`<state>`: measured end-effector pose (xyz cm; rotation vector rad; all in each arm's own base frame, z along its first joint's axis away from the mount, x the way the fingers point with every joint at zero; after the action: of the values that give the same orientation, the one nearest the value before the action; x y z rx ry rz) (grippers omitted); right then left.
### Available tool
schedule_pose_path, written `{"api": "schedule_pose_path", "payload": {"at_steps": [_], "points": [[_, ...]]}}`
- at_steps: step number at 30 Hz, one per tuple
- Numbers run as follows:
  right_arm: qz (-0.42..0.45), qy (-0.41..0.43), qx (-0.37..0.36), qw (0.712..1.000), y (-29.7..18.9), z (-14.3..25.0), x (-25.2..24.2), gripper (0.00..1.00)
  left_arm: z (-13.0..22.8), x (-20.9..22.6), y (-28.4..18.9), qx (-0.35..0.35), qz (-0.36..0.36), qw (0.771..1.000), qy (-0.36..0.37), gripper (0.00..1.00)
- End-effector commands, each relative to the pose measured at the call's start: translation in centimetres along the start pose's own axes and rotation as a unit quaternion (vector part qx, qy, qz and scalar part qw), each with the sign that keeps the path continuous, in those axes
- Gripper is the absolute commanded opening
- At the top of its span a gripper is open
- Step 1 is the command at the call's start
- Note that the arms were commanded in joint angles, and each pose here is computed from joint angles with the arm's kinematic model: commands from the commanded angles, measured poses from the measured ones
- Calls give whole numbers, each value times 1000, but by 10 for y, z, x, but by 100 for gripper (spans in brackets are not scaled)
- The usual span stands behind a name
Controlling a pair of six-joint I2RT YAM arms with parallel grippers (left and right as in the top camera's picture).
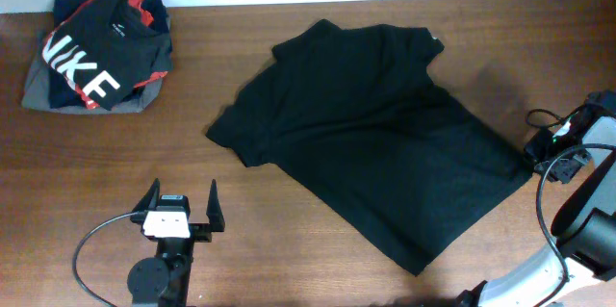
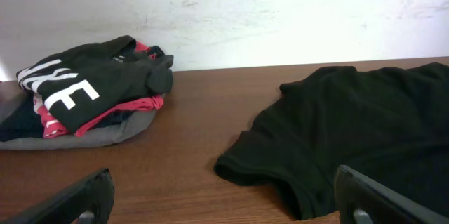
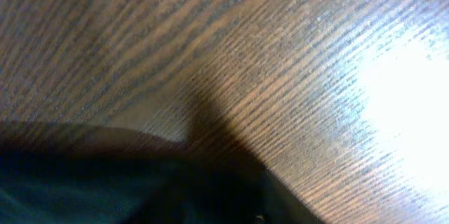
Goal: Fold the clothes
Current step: 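Grasp the lower right hem with the right gripper and pull it rightward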
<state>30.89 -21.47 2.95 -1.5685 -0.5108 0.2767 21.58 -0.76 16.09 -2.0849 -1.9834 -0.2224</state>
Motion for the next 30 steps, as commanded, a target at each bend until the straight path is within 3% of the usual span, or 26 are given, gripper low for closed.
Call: {"api": "schedule_pose_path", "payload": {"at_steps": [1, 4, 16, 26, 28, 29, 30], "points": [[3, 6, 8, 1000, 11, 1, -4, 21, 3, 2, 0, 3, -7, 1000, 8, 99], [-4, 5, -7, 1000, 11, -5, -1, 4, 3, 2, 0, 3, -7, 1000, 8, 99], [-78, 1, -161, 984, -10, -75, 32, 4, 3, 2, 0, 3, -7, 1000, 8, 99], [-124, -13, -283, 951, -112, -149, 73, 5, 3, 2, 0, 3, -7, 1000, 8, 99], [-111, -7, -301, 947, -139, -159, 74, 17, 3, 2, 0, 3, -7, 1000, 8, 99], [-107, -6, -306, 946, -151, -162, 75, 39, 3, 2, 0, 3, -7, 1000, 8, 99], [-107, -5, -306, 946, -161, -162, 75, 77, 3, 2, 0, 3, -7, 1000, 8, 99]]}}
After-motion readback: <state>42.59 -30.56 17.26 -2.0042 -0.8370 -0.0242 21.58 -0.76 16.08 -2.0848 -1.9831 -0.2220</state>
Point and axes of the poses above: each gripper's point midway between its finger pads, its own y axis out along the fingers, its own x axis along the line the jaws close on, z = x × y, the point moved 3 cm from there along -y, back along the fingers, and after that the axes turned 15 degrees about y, right-handed, at the moved point
